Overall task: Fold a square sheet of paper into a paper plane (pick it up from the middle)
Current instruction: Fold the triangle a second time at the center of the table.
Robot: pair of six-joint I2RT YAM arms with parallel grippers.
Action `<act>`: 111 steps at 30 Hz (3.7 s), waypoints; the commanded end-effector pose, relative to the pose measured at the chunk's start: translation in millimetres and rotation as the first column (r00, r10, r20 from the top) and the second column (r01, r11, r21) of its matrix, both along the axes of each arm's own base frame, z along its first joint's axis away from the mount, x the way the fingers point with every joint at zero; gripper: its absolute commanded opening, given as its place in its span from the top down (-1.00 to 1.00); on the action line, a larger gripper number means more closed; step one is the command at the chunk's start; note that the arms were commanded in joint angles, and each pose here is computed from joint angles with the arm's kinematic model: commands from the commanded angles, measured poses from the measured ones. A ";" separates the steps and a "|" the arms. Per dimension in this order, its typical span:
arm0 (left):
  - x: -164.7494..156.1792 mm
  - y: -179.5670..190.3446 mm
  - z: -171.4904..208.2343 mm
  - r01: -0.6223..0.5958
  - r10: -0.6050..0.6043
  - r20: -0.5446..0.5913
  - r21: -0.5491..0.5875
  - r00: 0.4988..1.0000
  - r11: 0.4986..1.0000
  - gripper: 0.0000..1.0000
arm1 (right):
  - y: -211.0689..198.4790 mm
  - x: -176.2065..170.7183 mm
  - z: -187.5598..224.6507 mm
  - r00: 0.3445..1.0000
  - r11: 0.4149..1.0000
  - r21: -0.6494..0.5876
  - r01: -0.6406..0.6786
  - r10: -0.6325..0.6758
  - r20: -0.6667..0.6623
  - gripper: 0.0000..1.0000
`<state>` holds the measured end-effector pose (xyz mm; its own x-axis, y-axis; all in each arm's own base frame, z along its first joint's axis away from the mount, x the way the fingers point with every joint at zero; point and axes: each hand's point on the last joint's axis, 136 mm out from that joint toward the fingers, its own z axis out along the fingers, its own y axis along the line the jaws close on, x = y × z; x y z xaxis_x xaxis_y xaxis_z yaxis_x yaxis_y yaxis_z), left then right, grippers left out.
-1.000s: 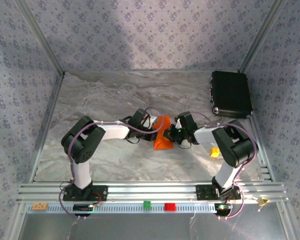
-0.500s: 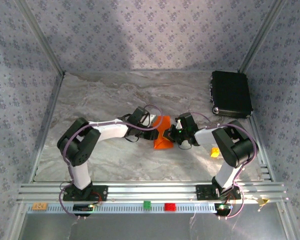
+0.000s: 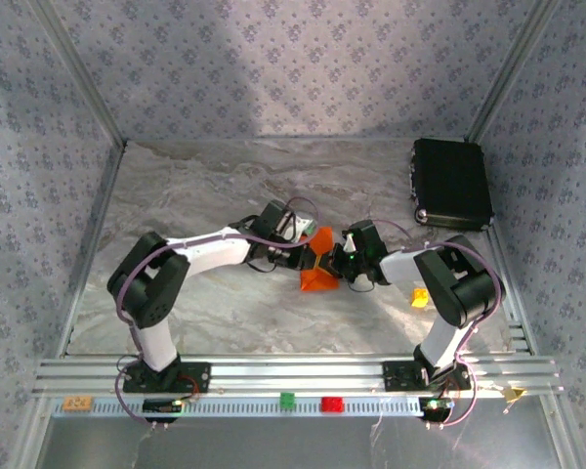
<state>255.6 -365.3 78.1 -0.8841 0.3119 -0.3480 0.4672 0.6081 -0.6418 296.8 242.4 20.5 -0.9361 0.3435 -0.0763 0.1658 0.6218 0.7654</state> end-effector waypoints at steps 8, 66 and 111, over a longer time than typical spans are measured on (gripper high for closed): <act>-13.9 -18.9 -25.4 0.073 -0.073 -0.112 -0.004 0.991 0.997 0.74 | -11.1 -4.9 -17.8 0.998 0.998 -0.055 0.028 -0.031 -0.059 0.99; -26.3 15.6 -1.2 0.000 -0.001 -0.058 -0.020 0.998 1.000 0.79 | -11.7 -2.5 -17.8 0.998 0.998 -0.048 0.029 -0.032 -0.062 0.99; -33.3 44.0 -91.7 -0.029 0.072 -0.189 0.217 0.979 0.976 1.00 | -14.3 -6.1 -16.8 0.998 0.999 -0.053 -0.002 0.000 -0.055 0.99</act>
